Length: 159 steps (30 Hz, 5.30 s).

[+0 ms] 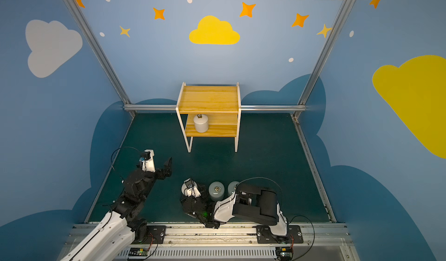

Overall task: Remove the tea canisters from the shelf
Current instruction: Place the tea canister at the center of the board, then move the tea canister to the center of the board, then pick up the tea canister from the shelf.

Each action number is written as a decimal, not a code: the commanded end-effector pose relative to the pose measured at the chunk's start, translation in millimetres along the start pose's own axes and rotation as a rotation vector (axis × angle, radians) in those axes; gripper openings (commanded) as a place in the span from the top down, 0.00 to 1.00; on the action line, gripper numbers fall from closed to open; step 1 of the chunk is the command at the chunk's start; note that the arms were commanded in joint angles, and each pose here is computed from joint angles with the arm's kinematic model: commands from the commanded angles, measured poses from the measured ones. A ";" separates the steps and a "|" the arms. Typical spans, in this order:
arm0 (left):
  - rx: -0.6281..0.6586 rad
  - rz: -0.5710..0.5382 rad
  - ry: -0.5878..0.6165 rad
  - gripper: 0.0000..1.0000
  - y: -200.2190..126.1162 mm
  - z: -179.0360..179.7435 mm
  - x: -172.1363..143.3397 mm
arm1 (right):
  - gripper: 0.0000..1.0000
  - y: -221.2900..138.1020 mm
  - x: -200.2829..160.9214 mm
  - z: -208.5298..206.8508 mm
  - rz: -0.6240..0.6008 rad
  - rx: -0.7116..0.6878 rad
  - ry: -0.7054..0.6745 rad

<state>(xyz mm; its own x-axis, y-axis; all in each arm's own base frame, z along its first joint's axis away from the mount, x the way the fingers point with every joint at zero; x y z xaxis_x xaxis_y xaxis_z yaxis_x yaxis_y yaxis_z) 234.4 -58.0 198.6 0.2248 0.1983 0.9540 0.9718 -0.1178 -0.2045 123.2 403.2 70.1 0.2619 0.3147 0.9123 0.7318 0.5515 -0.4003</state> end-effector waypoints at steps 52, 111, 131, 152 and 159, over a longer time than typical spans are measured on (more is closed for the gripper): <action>0.013 0.073 -0.039 0.00 1.7 1.8 -11.2 | 0.06 -26.7 80.4 -16.1 -0.168 0.011 -0.021; 0.138 1.077 -0.424 0.22 -37.4 -44.6 -114.9 | 0.06 -82.4 123.1 -219.6 -0.079 -0.042 0.160; 0.077 1.130 -0.309 0.21 -31.0 -67.3 -112.0 | 0.06 -84.7 118.0 -228.7 -0.068 -0.064 0.175; -0.208 0.372 -0.072 0.11 52.9 -123.8 45.5 | 0.06 -107.2 117.5 -268.8 -0.057 -0.152 0.217; -0.212 0.172 0.054 0.09 83.0 -150.8 54.9 | 0.06 -112.1 111.6 -272.9 -0.049 -0.170 0.229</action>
<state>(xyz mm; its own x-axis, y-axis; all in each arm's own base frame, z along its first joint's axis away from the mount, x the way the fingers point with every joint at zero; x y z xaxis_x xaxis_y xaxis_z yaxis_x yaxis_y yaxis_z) 301.5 -194.4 237.7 0.5477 0.1094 0.8295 0.7991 -0.3623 -0.4798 244.9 170.8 243.7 0.3287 0.1019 0.9389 0.8385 0.4259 -0.3398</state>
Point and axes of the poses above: each gripper's point midway between its finger pads, its own y axis out along the fingers, its own z axis along the line the jaws close on, x = y × z, the point moved 5 cm from there along -y, back along the fingers, and after that the axes turned 7 degrees about -y, right-handed, at the moved point
